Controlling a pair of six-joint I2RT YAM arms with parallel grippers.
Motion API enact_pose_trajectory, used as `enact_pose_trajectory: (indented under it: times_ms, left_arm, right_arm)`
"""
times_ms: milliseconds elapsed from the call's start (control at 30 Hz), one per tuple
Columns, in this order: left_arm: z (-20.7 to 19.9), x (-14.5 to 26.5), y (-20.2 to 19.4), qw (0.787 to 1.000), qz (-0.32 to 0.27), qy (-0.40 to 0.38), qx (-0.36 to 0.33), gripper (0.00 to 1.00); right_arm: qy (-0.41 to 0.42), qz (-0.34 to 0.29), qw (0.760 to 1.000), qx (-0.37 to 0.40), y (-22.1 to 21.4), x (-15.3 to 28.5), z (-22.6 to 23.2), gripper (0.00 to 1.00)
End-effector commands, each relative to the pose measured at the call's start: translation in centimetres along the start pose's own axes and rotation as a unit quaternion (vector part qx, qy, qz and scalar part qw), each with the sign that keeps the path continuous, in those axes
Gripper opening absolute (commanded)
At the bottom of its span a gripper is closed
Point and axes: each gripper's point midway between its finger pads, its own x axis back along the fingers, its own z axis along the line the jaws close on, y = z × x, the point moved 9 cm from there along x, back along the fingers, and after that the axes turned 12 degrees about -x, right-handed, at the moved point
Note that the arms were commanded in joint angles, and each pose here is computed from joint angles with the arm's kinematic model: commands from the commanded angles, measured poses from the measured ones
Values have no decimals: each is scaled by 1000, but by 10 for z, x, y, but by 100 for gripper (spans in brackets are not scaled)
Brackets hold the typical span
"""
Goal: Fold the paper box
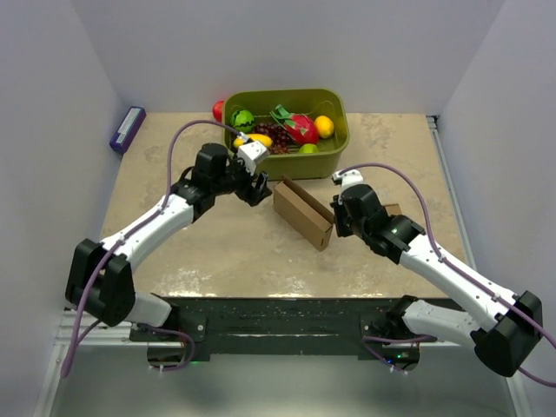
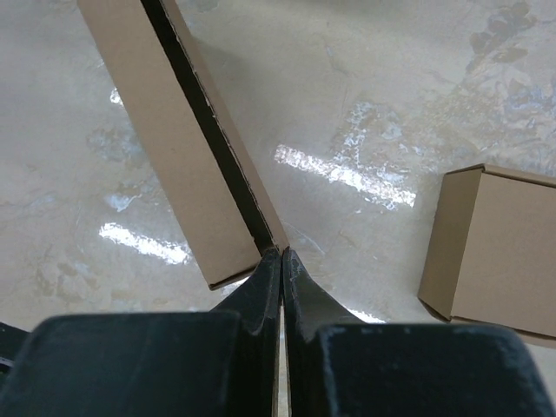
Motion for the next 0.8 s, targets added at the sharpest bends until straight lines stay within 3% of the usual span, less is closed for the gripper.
enact_pose_trajectory:
  times_ms: [0, 67, 267, 767]
  left_arm:
    - [19, -22, 15, 998, -55, -44, -2, 72]
    - [29, -27, 22, 996, -78, -38, -12, 69]
    - [35, -40, 14, 996, -73, -55, -17, 65]
    - [44, -48, 7, 995, -84, -60, -14, 64]
  right_arm:
    - [35, -27, 999, 0, 9, 5, 6, 0]
    - [39, -23, 999, 2, 9, 3, 8, 0]
    - [47, -17, 999, 5, 8, 3, 9, 0]
    - [64, -8, 998, 11, 6, 3, 12, 0]
